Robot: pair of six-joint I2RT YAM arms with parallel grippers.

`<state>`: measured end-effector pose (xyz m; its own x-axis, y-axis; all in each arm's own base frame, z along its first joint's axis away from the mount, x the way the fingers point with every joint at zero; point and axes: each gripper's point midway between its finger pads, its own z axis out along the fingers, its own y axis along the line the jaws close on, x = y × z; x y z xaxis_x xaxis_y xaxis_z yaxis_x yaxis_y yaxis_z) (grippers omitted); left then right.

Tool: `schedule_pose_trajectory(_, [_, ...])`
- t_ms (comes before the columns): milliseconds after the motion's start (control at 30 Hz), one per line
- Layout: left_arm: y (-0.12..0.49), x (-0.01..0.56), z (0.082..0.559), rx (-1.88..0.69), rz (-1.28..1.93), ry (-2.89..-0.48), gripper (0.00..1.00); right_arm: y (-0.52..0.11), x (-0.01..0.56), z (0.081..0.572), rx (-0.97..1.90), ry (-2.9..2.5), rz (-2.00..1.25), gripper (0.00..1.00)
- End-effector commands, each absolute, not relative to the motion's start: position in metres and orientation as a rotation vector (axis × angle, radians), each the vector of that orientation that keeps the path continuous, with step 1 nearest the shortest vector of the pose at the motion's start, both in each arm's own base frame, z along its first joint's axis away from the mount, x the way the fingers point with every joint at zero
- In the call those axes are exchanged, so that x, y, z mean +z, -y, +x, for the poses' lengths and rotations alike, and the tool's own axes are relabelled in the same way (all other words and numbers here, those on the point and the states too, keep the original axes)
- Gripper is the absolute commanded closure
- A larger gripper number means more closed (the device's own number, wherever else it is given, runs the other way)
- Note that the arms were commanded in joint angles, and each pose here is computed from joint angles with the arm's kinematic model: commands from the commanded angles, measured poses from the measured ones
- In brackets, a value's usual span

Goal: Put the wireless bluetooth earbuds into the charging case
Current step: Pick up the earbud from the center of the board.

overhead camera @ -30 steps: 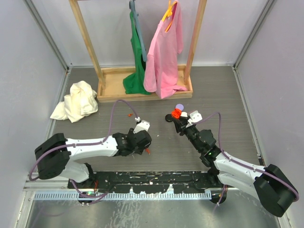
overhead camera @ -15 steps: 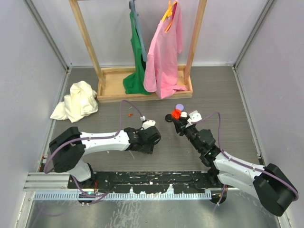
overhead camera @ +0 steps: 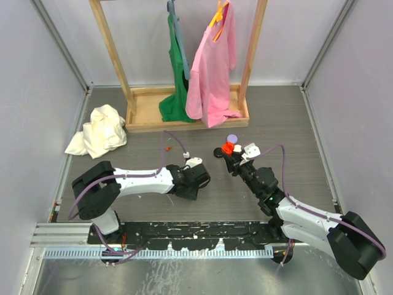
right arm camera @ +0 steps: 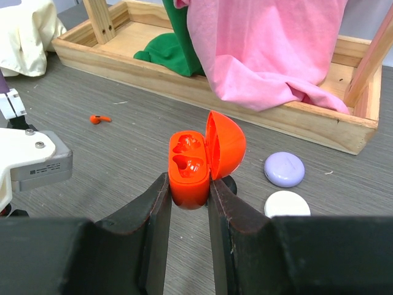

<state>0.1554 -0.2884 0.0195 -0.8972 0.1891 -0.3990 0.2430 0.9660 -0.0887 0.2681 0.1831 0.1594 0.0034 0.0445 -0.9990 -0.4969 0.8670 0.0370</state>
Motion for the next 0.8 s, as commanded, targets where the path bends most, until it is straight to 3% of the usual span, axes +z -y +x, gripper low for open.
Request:
schedule_pose_trajectory(0, [0.302,0.023,0.162,-0.259,0.278,-2.713,0.66,-0.184,0.187,0.276,0.451,-1.452,-0.323,0.99])
schedule_pose_trajectory(567, [0.293,0.026,0.176,-0.263,0.241,-2.704,0.65,-0.186,0.183,0.277,0.45,-1.469,-0.335,0.99])
schedule_pose_trajectory(767, [0.291,0.022,0.176,-0.243,0.26,-2.729,0.7,-0.187,0.184,0.277,0.452,-1.467,-0.337,0.99])
